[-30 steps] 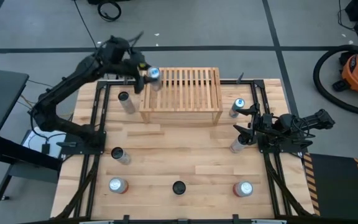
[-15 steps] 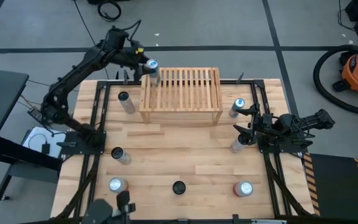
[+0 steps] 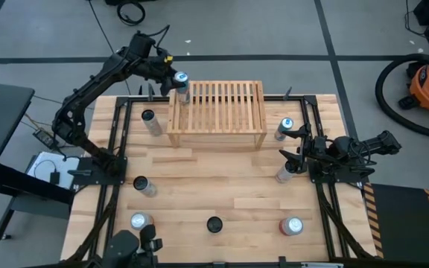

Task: Place canned beverage on shelf
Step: Put the bottom blue soda can on the shelf

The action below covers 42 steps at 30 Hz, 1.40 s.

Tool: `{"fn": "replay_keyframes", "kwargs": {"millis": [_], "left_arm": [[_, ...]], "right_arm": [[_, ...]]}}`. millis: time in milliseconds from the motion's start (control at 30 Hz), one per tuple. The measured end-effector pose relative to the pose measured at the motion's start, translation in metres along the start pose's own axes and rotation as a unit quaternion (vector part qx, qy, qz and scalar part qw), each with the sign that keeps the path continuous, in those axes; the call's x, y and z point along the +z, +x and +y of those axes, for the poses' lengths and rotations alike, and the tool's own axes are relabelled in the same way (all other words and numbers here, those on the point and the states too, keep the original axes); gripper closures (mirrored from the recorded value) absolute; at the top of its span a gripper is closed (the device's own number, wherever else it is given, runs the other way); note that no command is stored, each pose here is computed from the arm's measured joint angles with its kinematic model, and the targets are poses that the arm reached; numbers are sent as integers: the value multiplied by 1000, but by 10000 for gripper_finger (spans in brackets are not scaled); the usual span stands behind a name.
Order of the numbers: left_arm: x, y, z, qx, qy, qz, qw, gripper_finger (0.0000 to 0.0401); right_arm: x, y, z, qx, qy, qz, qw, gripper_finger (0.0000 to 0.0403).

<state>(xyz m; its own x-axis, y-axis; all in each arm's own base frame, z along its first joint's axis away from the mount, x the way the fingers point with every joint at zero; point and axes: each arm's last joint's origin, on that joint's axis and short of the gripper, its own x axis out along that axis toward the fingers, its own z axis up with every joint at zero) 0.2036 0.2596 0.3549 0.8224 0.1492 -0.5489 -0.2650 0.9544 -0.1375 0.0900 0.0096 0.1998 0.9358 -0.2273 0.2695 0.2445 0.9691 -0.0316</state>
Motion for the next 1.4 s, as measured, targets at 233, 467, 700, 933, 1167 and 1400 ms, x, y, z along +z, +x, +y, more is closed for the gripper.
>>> {"fn": "replay_keyframes", "kwargs": {"millis": [233, 467, 700, 933, 1167, 1400], "left_arm": [[0, 0, 0, 1, 47, 2, 999, 160], [-4, -1, -2, -8, 80, 16, 997, 160], [-4, -1, -2, -9, 86, 19, 996, 160], [-4, -1, -2, -7, 80, 19, 997, 133], [-4, -1, -2, -4, 51, 19, 999, 125], [-4, -1, -2, -5, 50, 19, 999, 124]], "right_arm": [[0, 0, 0, 0, -1, 2, 1000, 50], [0, 0, 0, 0, -1, 2, 1000, 50], [0, 0, 0, 0, -1, 2, 1000, 50], [0, 0, 0, 0, -1, 2, 1000, 50], [-1, 0, 0, 0, -1, 3, 1000, 50], [-1, 0, 0, 0, 0, 3, 1000, 50]]}}
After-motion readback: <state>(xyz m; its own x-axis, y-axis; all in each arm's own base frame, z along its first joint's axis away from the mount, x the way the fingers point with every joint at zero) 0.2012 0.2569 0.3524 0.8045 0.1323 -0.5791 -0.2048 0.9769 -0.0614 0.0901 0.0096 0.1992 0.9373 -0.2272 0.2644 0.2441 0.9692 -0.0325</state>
